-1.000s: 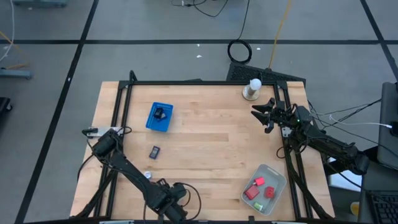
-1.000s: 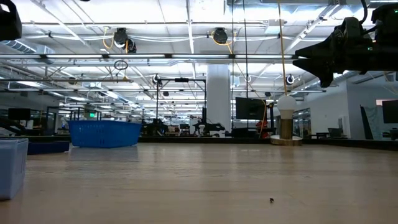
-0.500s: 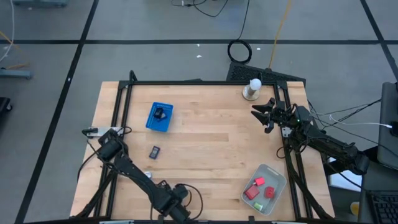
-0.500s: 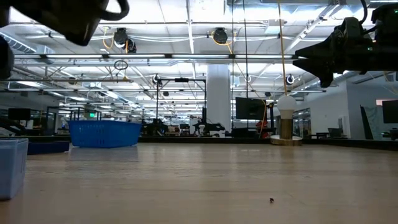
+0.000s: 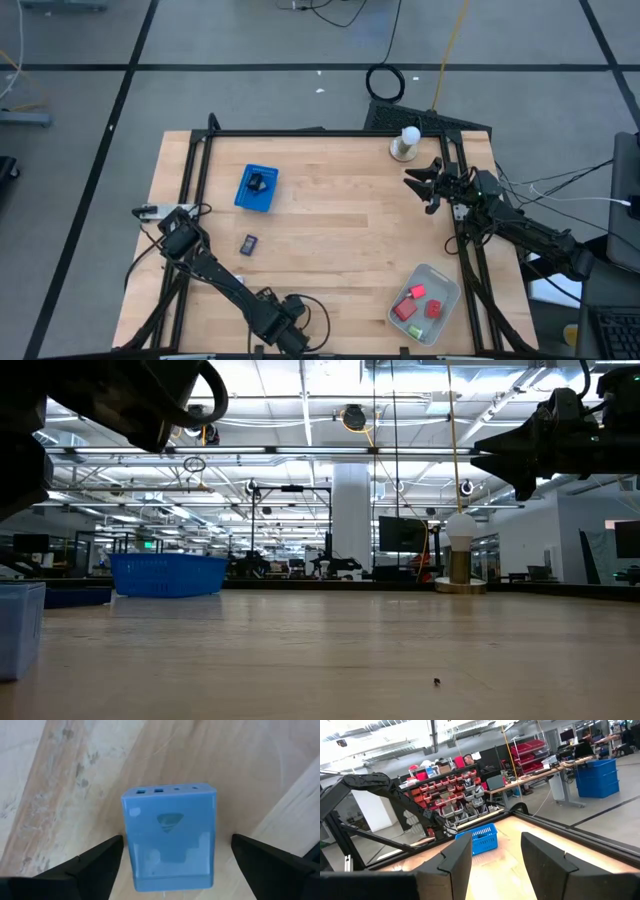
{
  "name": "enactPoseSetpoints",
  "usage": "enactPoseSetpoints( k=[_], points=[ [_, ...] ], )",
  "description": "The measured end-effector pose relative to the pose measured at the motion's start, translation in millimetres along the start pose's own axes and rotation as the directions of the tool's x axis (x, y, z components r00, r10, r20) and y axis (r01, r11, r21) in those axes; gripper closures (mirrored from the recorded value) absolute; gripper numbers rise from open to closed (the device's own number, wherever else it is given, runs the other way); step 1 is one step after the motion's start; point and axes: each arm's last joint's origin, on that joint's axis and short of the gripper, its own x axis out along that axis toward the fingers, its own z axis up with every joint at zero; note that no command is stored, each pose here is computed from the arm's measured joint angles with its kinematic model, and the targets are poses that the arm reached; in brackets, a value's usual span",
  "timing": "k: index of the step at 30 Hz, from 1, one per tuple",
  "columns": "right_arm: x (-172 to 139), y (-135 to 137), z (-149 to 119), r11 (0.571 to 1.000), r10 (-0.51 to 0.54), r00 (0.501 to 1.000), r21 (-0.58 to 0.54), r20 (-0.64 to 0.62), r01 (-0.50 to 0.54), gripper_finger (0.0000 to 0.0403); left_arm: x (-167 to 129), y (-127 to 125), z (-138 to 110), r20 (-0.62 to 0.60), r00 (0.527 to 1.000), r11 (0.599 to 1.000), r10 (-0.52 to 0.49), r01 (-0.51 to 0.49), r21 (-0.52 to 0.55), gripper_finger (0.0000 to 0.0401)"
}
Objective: Pick & Place Office items
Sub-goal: Put the blue charger adapter into the white bin
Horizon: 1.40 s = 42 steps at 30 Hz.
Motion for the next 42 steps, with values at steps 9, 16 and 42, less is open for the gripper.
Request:
enactPoseSetpoints(
  k=[9, 16, 42],
  points=[
    [0, 0, 0, 1.000, 0.002, 1.000, -0.001, 0.003, -0.002, 0.0243, 0, 4, 2, -0.010, 0.999, 0.999, 0.031, -0.031, 0.025, 0.0089],
    [0, 0, 0, 1.000, 0.001, 1.000, -0.001, 0.003, -0.001, 0.0243, 0, 5, 2, -0.012, 0.999, 0.996, 0.041, -0.040, 0.075, 0.0192],
    [0, 0, 0, 1.000, 0.002, 1.000, -0.001, 0.004, -0.002, 0.0243, -40, 21, 26, 0.086, 0.996, 0.928, -0.015, -0.018, 0.372, 0.0191]
  ],
)
